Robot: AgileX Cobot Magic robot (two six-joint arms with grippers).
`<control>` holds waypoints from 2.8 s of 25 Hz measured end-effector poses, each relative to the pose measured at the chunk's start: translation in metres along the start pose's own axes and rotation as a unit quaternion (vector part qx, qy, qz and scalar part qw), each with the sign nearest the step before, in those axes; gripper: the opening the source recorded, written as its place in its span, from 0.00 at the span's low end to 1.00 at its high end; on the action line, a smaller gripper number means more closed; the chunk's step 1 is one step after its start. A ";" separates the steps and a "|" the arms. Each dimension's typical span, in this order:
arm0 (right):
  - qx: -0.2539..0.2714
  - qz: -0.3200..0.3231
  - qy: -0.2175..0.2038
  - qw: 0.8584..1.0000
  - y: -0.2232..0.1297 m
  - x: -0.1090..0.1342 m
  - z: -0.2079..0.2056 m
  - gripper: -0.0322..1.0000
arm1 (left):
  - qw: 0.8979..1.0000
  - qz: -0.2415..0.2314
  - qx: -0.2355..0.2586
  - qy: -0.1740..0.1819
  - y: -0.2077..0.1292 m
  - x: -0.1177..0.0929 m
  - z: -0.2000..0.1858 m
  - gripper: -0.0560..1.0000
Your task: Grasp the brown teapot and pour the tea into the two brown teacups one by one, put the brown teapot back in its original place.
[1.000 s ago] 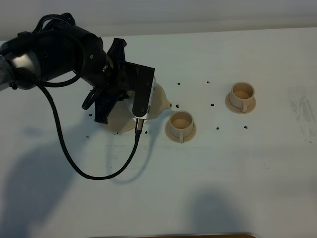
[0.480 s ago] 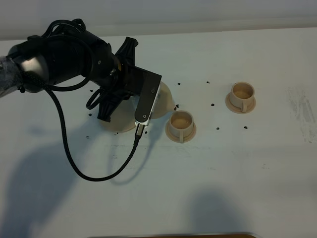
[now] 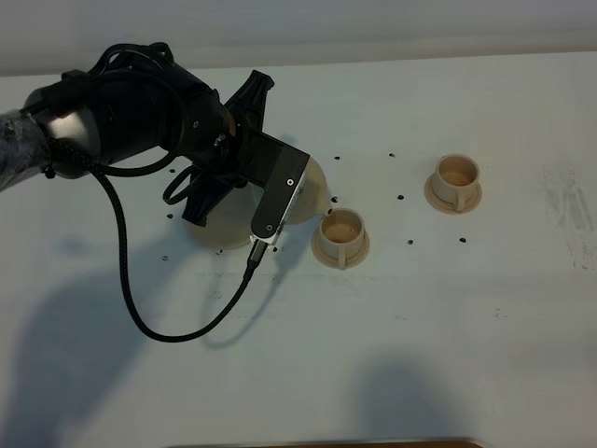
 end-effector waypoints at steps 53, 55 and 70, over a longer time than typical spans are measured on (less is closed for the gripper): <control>0.000 0.000 0.000 1.000 0.000 0.000 0.000 0.26 | 0.983 0.172 0.023 0.067 0.019 0.012 0.000 0.13; 0.000 0.000 0.000 1.000 0.000 0.000 0.000 0.26 | 0.982 0.177 0.023 0.068 0.019 0.012 0.000 0.13; 0.000 0.000 0.000 1.000 0.000 0.000 0.000 0.26 | 0.976 0.200 0.026 0.086 0.020 0.017 -0.001 0.14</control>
Point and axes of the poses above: a point on each arm's last joint axis where the gripper is mounted, z pointing out along that axis toward the gripper, x along the wrist's bending axis when the last joint is at zero, y = z × x, the point moved 3 cm from there along z, pointing out along that axis toward the gripper, and after that the axes turned 8 degrees about -z, right-handed, at the moved point
